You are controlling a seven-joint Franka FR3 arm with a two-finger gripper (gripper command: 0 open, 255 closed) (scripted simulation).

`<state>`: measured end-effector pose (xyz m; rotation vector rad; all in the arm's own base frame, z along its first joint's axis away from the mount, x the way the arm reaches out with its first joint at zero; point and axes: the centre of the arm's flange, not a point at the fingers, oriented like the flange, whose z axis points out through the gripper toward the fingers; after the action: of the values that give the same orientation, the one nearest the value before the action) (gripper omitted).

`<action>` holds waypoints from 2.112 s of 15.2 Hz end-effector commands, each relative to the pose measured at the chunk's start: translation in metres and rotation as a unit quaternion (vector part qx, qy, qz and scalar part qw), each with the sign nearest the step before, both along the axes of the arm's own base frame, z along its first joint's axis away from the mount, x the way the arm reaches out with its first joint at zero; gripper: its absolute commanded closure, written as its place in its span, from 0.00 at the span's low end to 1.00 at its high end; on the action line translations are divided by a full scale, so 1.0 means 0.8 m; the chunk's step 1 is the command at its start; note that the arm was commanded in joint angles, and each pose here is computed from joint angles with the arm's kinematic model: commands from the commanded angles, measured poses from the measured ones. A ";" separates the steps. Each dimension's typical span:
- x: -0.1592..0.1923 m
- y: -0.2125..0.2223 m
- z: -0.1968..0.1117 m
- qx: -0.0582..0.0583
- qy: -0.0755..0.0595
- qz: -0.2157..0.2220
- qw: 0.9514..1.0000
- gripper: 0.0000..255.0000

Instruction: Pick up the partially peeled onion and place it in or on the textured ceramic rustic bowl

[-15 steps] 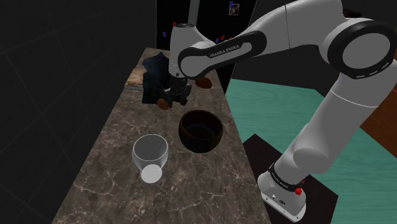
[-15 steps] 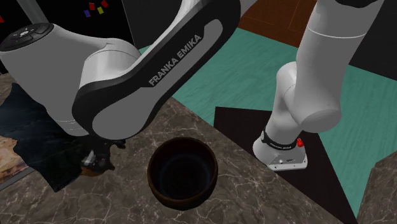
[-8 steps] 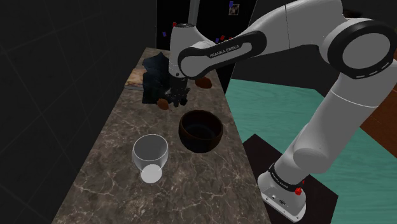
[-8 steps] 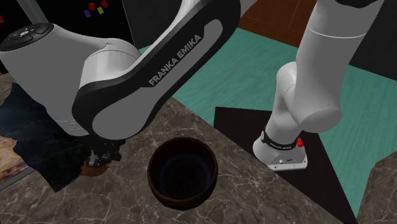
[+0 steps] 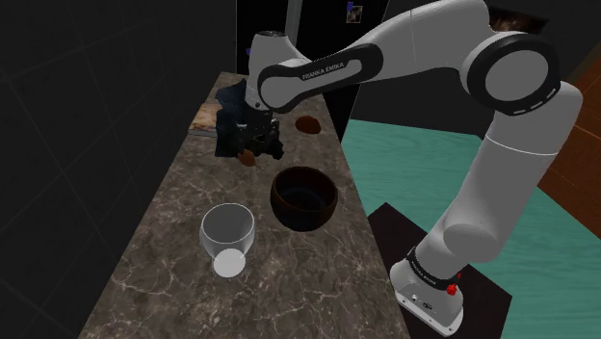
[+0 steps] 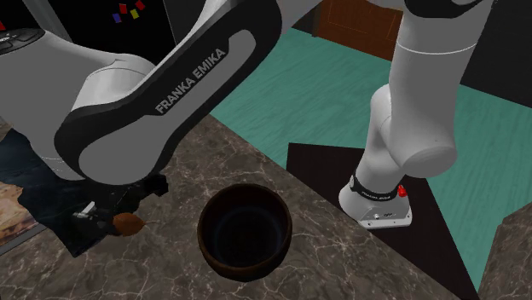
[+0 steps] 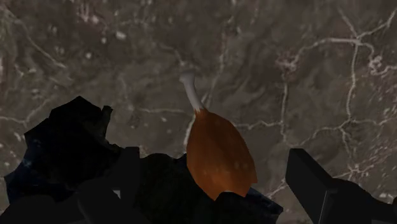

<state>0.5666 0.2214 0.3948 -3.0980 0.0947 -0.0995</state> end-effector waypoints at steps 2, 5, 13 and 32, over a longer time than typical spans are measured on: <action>0.033 0.002 0.007 0.018 -0.012 -0.003 1.000 0.00; 0.035 0.003 -0.012 0.018 -0.012 -0.003 1.000 0.00; 0.038 0.006 -0.042 0.018 -0.012 -0.003 1.000 0.00; 0.038 0.006 -0.009 0.018 -0.012 -0.003 1.000 1.00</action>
<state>0.5977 0.2252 0.3825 -3.0597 0.1043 -0.1333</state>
